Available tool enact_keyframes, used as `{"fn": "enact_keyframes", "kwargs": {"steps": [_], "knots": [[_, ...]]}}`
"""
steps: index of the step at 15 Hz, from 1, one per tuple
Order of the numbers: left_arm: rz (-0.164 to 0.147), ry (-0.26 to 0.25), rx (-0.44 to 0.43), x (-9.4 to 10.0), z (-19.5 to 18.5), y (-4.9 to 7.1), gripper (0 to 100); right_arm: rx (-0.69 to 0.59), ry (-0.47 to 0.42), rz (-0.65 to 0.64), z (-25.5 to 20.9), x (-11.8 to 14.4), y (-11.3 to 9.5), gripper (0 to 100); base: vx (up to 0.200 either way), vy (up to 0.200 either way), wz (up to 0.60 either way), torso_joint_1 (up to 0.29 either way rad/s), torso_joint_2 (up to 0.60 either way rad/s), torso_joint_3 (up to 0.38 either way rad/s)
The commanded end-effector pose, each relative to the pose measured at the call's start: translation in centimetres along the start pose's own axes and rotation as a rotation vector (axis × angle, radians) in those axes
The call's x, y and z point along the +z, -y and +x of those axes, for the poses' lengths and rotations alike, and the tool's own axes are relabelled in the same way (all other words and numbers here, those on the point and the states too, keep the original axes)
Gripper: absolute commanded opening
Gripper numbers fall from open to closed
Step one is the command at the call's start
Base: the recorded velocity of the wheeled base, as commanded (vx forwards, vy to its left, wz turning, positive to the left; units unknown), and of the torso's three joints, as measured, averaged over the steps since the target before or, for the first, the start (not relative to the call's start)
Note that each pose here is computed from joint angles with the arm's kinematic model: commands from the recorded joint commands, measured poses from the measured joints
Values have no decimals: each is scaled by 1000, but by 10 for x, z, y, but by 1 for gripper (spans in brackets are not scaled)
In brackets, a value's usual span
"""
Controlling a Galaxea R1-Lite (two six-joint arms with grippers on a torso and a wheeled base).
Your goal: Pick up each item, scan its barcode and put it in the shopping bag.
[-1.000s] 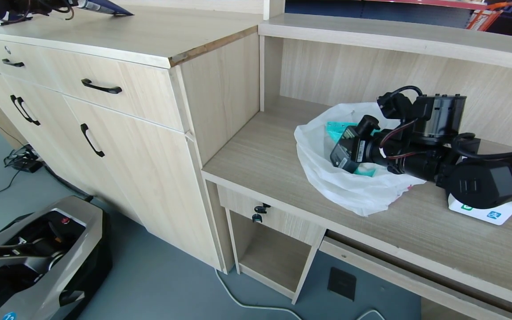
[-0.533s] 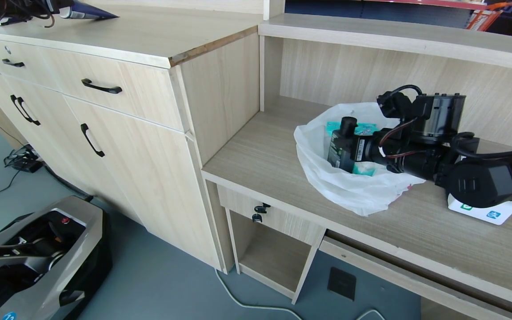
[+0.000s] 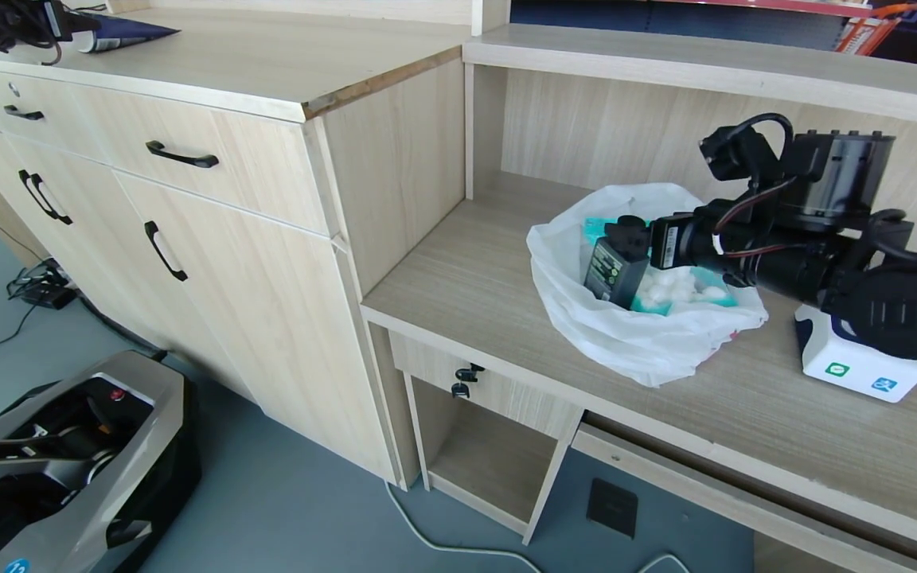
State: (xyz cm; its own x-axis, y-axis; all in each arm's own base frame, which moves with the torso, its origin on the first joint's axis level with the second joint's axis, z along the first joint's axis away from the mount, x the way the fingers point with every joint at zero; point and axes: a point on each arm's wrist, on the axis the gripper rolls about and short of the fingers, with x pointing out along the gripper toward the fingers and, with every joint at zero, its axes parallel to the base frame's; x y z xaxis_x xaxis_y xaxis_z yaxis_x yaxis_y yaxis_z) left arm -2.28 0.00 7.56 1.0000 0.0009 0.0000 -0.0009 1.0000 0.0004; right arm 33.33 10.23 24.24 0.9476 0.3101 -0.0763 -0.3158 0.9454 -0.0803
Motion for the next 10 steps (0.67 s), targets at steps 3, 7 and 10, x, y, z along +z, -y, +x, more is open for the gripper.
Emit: {"fn": "enact_keyframes", "kwargs": {"steps": [3, 7, 10], "knots": [[0, 0, 1, 0, 0, 0, 100, -11, 121, -125, -75, 56, 7, 100, 0, 0, 0, 0, 0, 0], [1, 0, 1, 0, 0, 0, 100, -108, 224, -306, -151, 85, 27, 100, 0, 0, -450, -1, -1, 2], [0, 0, 1, 0, 0, 0, 100, -157, 215, -363, -188, 98, 45, 100, 0, 0, -600, 4, 2, 6]]}}
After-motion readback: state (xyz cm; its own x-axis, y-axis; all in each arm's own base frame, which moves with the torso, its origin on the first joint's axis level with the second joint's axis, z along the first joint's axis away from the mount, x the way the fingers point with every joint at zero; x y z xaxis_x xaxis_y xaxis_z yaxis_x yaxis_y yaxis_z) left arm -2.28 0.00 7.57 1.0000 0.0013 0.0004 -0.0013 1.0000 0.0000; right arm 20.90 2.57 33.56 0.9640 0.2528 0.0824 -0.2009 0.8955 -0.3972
